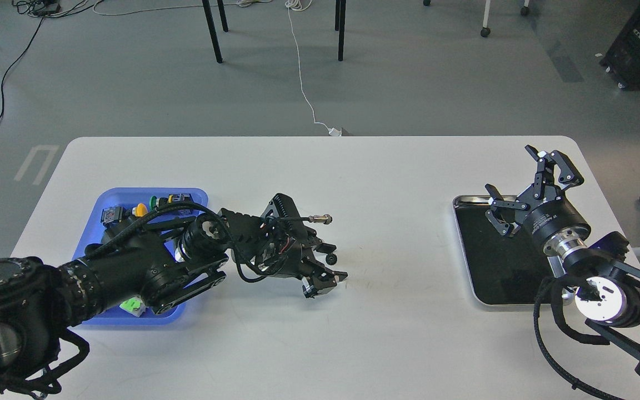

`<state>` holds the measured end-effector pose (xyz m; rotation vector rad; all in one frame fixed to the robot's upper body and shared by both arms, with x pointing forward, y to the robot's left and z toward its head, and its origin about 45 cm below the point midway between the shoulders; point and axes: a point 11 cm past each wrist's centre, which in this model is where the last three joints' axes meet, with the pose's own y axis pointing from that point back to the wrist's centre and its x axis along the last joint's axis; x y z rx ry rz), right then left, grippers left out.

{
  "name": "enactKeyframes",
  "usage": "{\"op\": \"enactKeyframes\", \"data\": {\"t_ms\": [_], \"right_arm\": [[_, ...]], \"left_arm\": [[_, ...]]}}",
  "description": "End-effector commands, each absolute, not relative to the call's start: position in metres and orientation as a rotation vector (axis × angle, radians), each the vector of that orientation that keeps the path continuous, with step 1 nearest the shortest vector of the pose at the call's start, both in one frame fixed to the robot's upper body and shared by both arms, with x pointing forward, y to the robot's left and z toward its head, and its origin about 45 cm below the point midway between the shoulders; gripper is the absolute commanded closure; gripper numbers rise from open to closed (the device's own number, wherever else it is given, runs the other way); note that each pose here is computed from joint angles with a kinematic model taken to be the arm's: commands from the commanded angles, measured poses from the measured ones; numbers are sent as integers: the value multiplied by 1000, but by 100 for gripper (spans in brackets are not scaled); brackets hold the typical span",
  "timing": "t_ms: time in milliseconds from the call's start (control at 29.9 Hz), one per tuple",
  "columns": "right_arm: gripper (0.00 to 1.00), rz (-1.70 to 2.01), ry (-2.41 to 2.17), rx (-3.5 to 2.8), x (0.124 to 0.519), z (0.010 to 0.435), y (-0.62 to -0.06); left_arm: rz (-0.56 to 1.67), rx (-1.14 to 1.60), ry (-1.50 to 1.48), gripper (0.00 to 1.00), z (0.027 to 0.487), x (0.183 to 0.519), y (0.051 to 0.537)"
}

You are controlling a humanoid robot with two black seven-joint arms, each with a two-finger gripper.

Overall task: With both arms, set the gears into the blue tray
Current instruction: 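Reach the left gripper to the table center and grasp the second gear, then carry the gear with the left gripper into the blue tray and release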

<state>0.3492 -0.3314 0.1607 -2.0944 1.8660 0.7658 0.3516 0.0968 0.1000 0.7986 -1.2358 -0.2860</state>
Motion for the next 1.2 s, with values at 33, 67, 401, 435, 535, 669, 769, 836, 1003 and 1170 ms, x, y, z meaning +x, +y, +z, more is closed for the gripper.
{"op": "enactKeyframes", "data": {"t_ms": [33, 67, 401, 435, 535, 669, 769, 836, 1003, 1170], "right_arm": [[2, 769, 1866, -2095, 349, 160, -331], [2, 769, 1866, -2095, 349, 160, -331], [2, 767, 1865, -2094, 349, 161, -331], [2, 769, 1864, -2094, 349, 160, -331], [2, 770, 1862, -2094, 349, 160, -330], [2, 766, 1865, -2093, 349, 161, -331], [2, 766, 1865, -2093, 349, 161, -331], [2, 767, 1863, -2093, 349, 161, -331], [2, 772, 1861, -2093, 349, 160, -329], [2, 772, 1859, -2095, 349, 159, -328]], "left_arm": [[-282, 815, -1228, 54, 97, 353, 101], [-280, 816, -1228, 54, 97, 354, 102], [-274, 822, -1231, 84, 97, 356, 106], [-271, 820, -1235, 85, 99, 356, 106], [-265, 809, -1246, 88, 101, 357, 103], [-261, 762, -1284, 87, 119, 357, 95], [-259, 763, -1342, 87, 146, 364, 117], [-250, 783, -1353, 87, 156, 366, 138], [-178, 973, -1320, 87, 171, 382, 234], [-122, 1116, -1241, 86, 170, 371, 313]]}}
